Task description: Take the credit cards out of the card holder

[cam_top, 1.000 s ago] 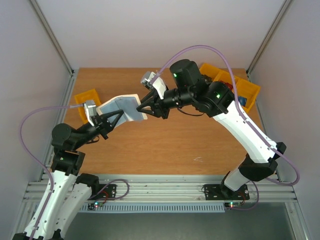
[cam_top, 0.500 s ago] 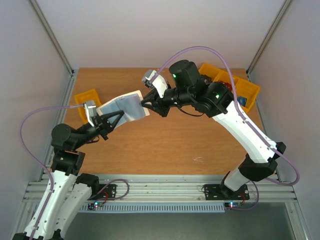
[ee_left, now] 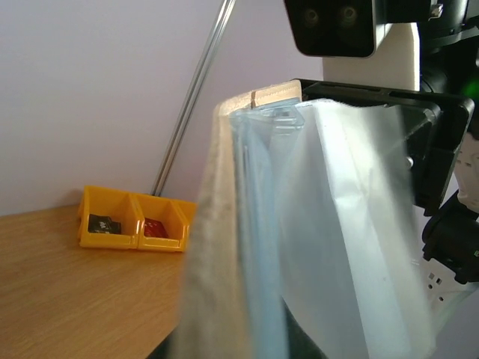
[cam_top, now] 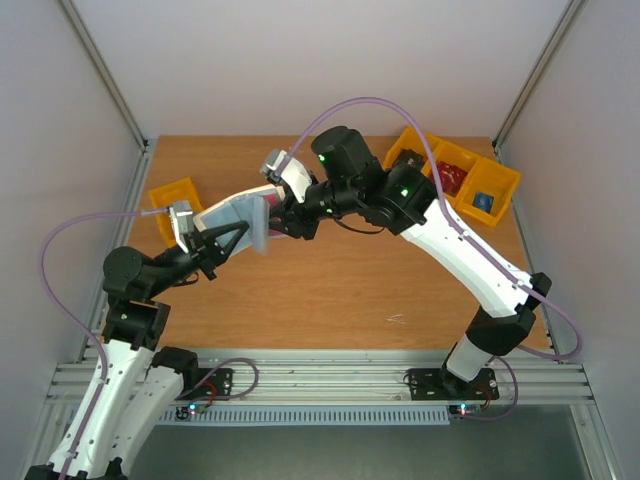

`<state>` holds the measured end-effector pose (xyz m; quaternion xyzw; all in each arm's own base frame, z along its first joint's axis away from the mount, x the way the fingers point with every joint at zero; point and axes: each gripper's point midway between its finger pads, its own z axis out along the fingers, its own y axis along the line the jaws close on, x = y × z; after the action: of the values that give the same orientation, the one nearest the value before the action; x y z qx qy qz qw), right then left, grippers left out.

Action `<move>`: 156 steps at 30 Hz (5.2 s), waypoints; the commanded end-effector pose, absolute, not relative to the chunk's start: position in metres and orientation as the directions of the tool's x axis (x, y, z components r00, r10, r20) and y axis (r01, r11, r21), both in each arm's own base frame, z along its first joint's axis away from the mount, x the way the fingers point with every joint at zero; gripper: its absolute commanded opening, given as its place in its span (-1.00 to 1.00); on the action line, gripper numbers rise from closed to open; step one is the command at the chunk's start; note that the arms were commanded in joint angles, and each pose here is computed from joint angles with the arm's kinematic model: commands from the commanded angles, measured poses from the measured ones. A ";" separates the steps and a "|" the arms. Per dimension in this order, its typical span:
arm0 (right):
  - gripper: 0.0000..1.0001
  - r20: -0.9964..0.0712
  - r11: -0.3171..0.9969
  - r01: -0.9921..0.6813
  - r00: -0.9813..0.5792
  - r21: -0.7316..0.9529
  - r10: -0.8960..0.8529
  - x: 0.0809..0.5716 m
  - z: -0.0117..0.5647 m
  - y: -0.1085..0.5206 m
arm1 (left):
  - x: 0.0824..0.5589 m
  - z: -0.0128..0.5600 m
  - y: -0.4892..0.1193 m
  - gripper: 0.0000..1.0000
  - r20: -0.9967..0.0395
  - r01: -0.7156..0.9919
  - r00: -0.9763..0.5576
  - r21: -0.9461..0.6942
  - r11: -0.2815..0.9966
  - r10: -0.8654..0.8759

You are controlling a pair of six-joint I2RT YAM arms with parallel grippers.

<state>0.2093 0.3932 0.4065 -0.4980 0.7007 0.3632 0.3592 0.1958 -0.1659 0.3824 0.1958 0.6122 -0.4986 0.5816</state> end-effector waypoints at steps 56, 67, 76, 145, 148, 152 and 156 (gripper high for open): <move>-0.98 -0.828 0.395 -0.914 -0.288 0.089 -0.481 0.202 0.412 0.429 | 0.224 0.367 -0.145 0.92 -0.938 0.718 -0.139 -0.317 0.620 -0.318; -0.98 -0.845 0.441 -0.892 -0.309 0.099 -0.435 0.215 0.431 0.395 | 0.241 0.337 -0.115 0.17 -0.966 0.538 -0.135 -0.257 0.803 -0.219; -0.98 -0.822 0.506 -0.851 -0.387 0.143 -0.418 0.236 0.430 0.359 | 0.212 0.338 -0.134 0.61 -0.990 0.678 -0.097 -0.144 0.721 -0.107; -0.10 -0.869 0.121 -0.954 -0.300 0.274 -0.393 0.196 0.458 0.336 | 0.158 0.425 -0.168 -0.99 -0.945 0.906 -0.125 -0.233 0.354 -0.302; -0.10 -0.870 0.118 -0.953 -0.301 0.277 -0.391 0.197 0.458 0.337 | 0.157 0.425 -0.168 -1.00 -0.946 0.908 -0.125 -0.231 0.351 -0.299; -0.09 -0.871 0.142 -0.961 -0.277 0.239 -0.405 0.200 0.455 0.333 | 0.156 0.424 -0.168 -1.00 -0.948 0.908 -0.122 -0.226 0.352 -0.295; -0.09 -0.864 0.170 -0.961 -0.272 0.220 -0.424 0.203 0.451 0.329 | 0.156 0.421 -0.168 -1.00 -0.949 0.908 -0.123 -0.226 0.353 -0.291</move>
<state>0.2020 0.3373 0.4501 -0.4984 0.6850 0.4252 0.3187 0.1636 -0.1704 0.4060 0.2601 0.5798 -0.5076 0.5818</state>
